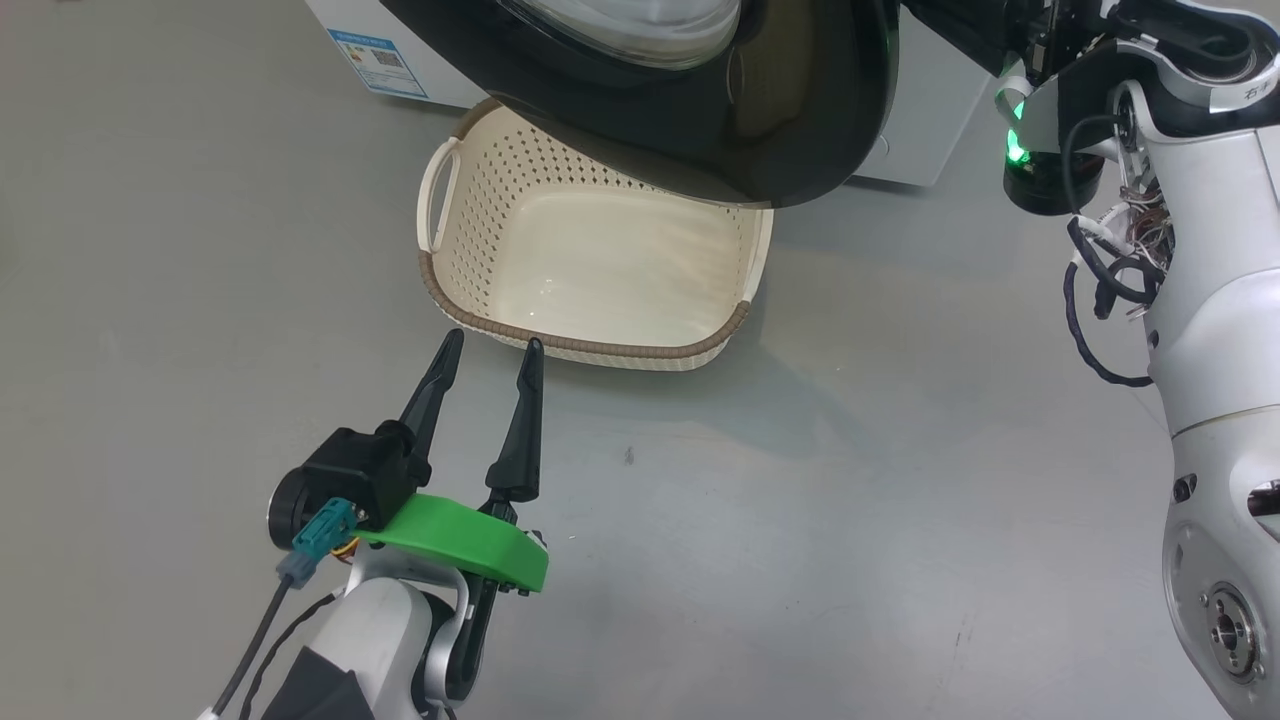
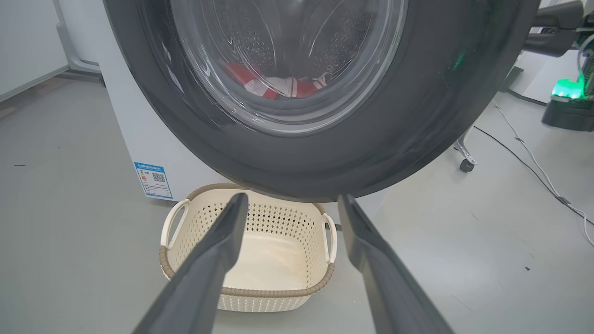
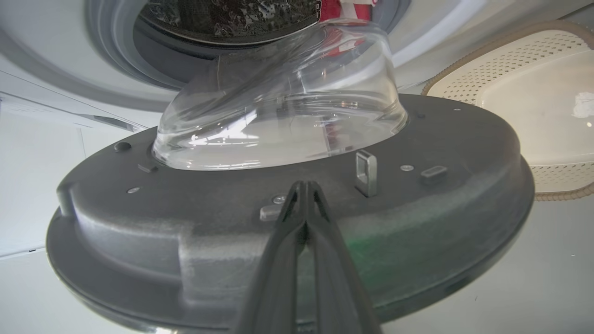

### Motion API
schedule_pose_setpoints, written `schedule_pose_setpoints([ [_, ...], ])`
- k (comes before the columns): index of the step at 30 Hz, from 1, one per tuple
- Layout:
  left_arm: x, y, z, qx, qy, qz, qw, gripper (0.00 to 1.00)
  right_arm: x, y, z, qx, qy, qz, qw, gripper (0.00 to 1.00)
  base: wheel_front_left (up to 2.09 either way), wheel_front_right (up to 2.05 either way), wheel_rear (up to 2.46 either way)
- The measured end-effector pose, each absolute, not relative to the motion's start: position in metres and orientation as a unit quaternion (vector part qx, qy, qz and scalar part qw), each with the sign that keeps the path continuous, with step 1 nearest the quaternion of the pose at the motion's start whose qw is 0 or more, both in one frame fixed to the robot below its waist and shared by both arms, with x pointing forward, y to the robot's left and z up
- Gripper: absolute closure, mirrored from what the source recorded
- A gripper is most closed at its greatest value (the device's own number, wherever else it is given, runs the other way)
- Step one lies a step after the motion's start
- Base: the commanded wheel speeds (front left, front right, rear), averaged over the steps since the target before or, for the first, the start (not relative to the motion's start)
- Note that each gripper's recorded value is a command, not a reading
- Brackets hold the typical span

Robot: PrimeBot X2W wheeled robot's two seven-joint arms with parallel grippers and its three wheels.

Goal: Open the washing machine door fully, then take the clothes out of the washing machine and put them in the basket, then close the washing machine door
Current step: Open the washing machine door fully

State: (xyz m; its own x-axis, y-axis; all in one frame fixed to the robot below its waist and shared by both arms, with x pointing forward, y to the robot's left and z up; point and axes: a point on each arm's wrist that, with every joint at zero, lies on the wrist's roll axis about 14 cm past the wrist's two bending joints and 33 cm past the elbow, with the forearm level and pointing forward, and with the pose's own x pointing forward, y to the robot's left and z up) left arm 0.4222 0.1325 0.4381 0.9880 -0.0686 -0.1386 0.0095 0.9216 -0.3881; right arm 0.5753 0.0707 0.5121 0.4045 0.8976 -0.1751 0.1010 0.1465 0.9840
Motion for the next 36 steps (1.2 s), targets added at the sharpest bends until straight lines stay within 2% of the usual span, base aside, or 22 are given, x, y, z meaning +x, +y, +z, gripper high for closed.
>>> schedule_pose_setpoints([
  [3,0.422,0.132,0.439,-0.197,0.074,-0.020,0.977,0.00,0.579,0.069,0.514,0.566,0.424,0.321,0.629,1.00,0.00,0.00,0.00],
  [7,0.422,0.133,0.441,-0.197,0.072,-0.019,0.978,0.00,0.585,0.064,0.518,0.544,0.389,0.324,0.669,1.00,0.00,0.00,0.00],
  [16,0.420,0.138,0.454,-0.198,0.053,-0.014,0.979,0.00,0.582,0.031,0.512,0.425,0.319,0.319,0.785,1.00,0.00,0.00,0.00],
  [21,0.418,0.141,0.464,-0.197,0.038,-0.012,0.980,0.00,0.575,0.007,0.510,0.311,0.275,0.302,0.858,1.00,0.00,0.00,0.00],
  [23,0.419,0.143,0.470,-0.196,0.030,-0.010,0.980,0.00,0.571,-0.002,0.511,0.277,0.253,0.296,0.879,1.00,0.00,0.00,0.00],
  [30,0.419,0.147,0.484,-0.194,0.007,-0.007,0.981,0.00,0.542,-0.016,0.518,0.196,0.179,0.295,0.918,1.00,0.00,0.00,0.00],
  [36,0.416,0.144,0.487,-0.192,0.003,-0.011,0.981,0.00,0.520,-0.037,0.516,0.136,0.130,0.285,0.940,1.00,0.00,0.00,0.00],
])
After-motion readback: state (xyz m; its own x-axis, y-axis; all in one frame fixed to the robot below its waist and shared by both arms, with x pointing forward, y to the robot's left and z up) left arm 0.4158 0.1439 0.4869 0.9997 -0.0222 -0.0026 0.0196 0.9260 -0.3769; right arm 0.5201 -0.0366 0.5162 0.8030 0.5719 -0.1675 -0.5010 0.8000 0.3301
